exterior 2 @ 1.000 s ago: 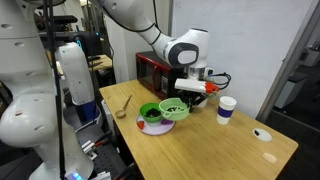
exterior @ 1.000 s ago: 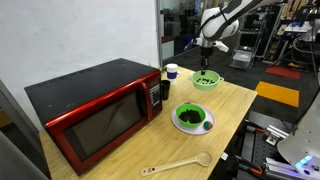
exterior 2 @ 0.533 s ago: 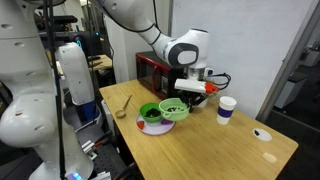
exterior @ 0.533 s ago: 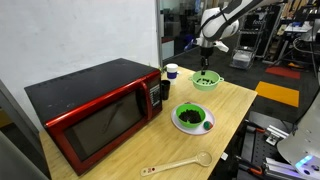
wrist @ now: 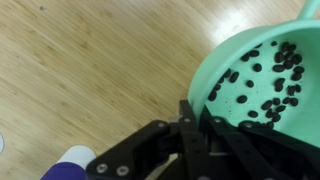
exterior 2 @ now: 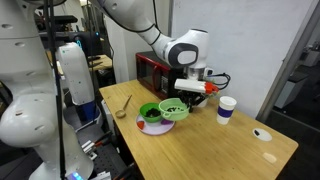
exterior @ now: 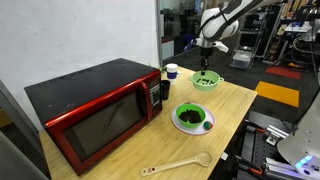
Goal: Pour the contents in the green pot into the green bowl
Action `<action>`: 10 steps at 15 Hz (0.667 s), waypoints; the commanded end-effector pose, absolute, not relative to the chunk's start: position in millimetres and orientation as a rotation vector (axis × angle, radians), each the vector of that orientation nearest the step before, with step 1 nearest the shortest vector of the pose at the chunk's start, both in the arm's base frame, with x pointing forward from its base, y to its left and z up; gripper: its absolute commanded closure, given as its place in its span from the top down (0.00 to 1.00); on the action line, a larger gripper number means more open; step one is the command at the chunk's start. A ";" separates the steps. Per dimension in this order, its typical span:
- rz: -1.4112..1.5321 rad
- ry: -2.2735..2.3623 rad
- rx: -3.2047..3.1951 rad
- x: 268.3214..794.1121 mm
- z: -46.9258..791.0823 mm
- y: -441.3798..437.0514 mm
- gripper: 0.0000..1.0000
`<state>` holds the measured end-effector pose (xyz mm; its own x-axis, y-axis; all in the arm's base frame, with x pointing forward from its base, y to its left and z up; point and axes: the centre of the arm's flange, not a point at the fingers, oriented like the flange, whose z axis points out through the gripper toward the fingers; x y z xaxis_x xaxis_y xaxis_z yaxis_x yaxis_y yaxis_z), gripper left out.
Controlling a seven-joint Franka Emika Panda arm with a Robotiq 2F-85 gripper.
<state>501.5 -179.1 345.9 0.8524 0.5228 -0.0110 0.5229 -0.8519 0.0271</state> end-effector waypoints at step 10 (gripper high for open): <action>-0.009 0.812 2.859 515.6 360.7 -103.0 0.02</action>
<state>520.7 -119.9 351.3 0.8536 0.5186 -0.0489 0.5206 -0.8464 0.1122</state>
